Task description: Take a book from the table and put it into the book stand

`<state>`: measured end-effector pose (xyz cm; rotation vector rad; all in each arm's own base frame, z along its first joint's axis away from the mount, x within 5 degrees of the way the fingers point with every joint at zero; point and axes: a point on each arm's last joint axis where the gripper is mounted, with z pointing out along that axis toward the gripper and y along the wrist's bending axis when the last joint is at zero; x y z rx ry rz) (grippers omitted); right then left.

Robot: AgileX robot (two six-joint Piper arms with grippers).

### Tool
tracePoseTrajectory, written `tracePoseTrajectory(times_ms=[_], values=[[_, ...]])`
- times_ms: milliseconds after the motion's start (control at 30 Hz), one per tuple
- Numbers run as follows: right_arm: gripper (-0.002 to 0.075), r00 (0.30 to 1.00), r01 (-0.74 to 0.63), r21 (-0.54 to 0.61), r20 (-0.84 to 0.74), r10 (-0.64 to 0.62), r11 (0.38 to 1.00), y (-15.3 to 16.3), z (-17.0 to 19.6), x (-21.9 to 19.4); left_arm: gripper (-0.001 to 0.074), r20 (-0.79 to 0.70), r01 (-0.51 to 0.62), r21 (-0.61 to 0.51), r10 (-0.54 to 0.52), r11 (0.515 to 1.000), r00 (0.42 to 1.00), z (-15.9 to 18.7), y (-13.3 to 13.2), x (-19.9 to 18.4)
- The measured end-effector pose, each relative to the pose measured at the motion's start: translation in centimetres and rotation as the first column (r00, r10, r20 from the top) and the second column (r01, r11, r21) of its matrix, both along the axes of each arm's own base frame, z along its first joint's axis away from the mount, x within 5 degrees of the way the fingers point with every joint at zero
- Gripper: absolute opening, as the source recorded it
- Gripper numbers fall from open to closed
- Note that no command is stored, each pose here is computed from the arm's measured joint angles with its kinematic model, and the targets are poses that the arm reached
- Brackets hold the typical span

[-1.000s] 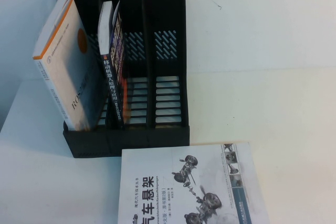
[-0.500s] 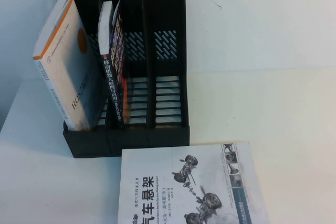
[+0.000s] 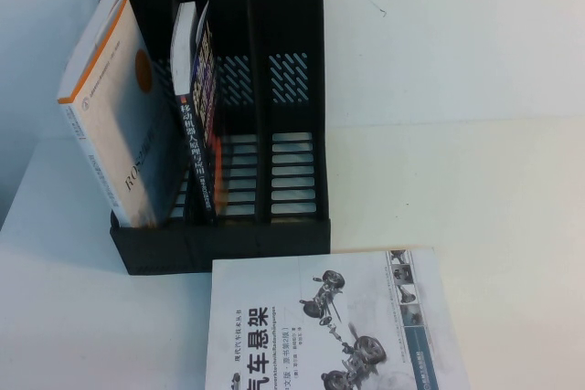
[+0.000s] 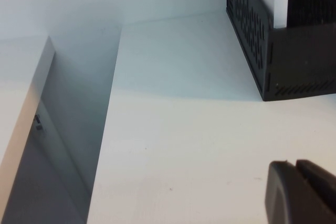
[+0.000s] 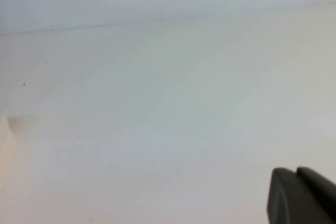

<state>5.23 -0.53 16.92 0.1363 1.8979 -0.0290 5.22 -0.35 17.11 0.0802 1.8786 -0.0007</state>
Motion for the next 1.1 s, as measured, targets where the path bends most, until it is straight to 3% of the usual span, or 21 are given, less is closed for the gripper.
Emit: tracePoseTrajectory(times_ms=[1100], values=[[0.0, 0.999, -0.037, -0.012, 0.006, 0.037, 0.999, 0.18, 0.06, -0.06, -0.0003, 0.0, 0.0, 0.0, 0.0, 1.0, 1.0, 0.0, 0.0, 0.0]])
